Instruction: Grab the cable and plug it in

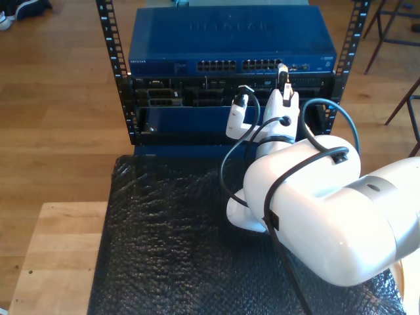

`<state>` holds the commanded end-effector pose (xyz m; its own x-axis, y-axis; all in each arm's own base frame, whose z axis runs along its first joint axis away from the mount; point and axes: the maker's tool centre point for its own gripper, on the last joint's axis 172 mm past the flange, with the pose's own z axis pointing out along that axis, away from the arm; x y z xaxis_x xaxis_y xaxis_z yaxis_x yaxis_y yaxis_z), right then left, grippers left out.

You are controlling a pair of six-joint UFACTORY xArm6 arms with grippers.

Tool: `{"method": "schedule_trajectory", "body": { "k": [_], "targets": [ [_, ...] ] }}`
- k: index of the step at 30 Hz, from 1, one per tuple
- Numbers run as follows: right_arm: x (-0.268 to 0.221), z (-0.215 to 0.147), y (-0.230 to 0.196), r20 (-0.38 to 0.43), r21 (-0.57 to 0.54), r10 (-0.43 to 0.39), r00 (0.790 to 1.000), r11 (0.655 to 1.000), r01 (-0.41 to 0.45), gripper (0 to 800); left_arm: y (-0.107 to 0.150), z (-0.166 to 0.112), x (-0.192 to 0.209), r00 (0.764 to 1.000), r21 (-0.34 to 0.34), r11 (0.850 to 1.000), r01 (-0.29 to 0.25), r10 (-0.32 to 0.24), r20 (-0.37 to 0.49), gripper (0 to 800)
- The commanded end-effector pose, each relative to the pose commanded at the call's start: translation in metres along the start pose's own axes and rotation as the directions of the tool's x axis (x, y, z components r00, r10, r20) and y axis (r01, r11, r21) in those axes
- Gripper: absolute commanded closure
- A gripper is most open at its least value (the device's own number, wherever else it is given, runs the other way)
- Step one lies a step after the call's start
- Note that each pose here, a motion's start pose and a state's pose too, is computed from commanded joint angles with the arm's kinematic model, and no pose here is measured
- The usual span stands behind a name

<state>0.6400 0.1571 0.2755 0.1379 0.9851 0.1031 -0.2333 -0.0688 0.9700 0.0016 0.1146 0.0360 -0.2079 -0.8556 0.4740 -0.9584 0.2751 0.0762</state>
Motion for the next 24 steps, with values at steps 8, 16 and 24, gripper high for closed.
{"method": "schedule_trajectory", "body": {
  "k": [8, 16, 24],
  "targets": [
    [0.0, 0.002, -0.006, -0.001, 0.02, 0.0, 1.0, 1.0, 0.0, 800, 0.0, 0.0, 0.0, 1.0, 0.001, 1.0, 0.001, -0.001, 0.0, 0],
    [0.001, 0.003, -0.011, -0.004, 0.04, 0.0, 1.0, 0.999, 0.0, 800, 0.0, 0.0, 0.0, 1.0, 0.001, 1.0, 0.001, -0.001, 0.0, 0],
    [0.004, 0.007, -0.009, -0.006, 0.031, 0.01, 1.0, 0.999, -0.01, 800, 0.0, 0.0, 0.0, 1.0, 0.001, 1.0, 0.001, -0.001, 0.001, 0]
  ]
}}
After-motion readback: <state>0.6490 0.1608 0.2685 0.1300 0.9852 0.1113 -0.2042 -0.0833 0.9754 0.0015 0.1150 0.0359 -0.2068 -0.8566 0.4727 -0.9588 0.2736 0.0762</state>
